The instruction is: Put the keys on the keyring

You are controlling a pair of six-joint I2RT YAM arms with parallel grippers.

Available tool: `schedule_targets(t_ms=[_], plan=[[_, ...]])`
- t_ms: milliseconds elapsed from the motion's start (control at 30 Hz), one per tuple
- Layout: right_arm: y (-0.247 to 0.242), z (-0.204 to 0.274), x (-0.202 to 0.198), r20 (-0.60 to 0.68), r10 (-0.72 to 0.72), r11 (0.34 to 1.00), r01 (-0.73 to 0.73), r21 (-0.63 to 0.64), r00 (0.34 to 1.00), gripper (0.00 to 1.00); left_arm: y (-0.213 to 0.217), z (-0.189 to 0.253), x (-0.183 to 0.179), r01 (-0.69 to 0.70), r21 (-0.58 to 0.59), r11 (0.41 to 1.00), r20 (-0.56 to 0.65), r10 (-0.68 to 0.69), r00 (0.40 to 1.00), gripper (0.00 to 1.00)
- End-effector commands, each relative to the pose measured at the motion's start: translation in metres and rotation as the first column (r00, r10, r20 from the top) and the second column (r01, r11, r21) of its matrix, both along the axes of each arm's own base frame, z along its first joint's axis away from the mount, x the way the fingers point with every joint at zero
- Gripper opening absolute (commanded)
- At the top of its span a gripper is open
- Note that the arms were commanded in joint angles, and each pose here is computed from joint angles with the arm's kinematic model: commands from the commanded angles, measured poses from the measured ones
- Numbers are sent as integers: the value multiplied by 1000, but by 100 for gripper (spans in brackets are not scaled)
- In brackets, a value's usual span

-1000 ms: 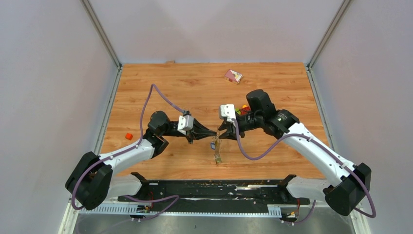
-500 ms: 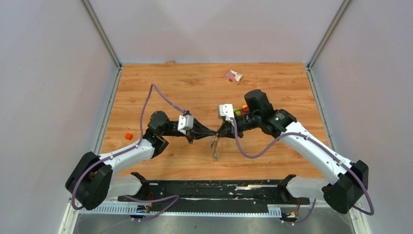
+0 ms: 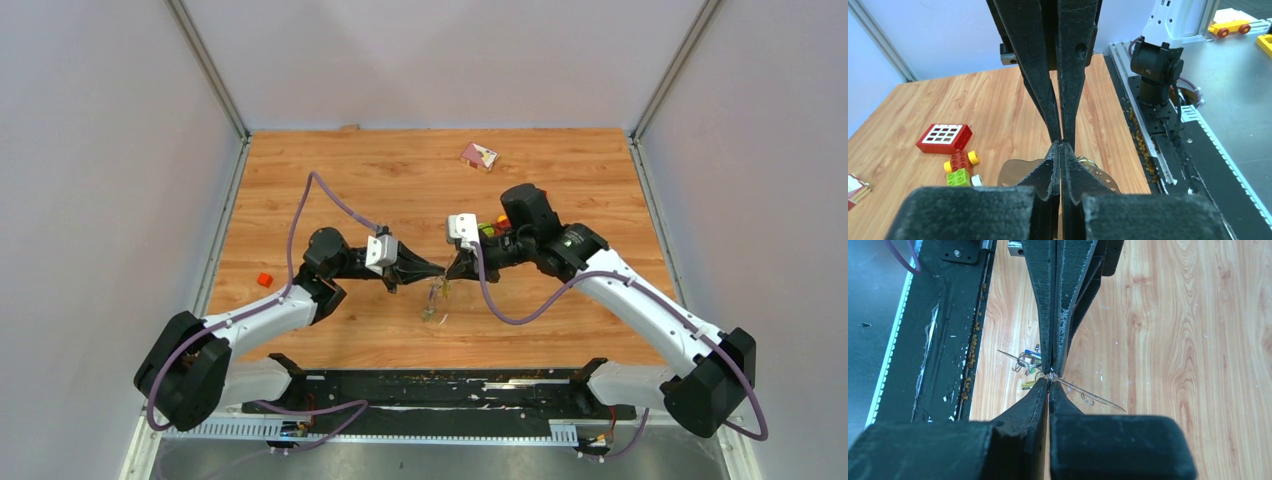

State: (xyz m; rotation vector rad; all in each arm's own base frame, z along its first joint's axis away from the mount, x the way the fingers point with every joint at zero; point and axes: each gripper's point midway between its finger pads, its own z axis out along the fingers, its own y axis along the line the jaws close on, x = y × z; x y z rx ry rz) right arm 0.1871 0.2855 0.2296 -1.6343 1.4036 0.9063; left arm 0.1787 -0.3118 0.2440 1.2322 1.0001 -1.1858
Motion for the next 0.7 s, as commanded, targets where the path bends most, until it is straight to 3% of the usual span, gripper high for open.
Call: schedule_targets(t_ms=[0,67,333,667], plan=[[-5,28,8,94,-29,999,30,-13,995,0,2,6,6,-23,11,1000,96,22,995,0],[-7,27,10,99,-41,997,47,-63,994,0,2,0,12,-44,57,997,114,37,993,2],[-11,9,22,113,-92,968,116,-222,989,0,2,-2,30,-113,119,986,150,95,984,33],[-3,5,25,107,-100,961,124,-249,989,0,-2,-1,28,-92,106,990,122,79,989,40]])
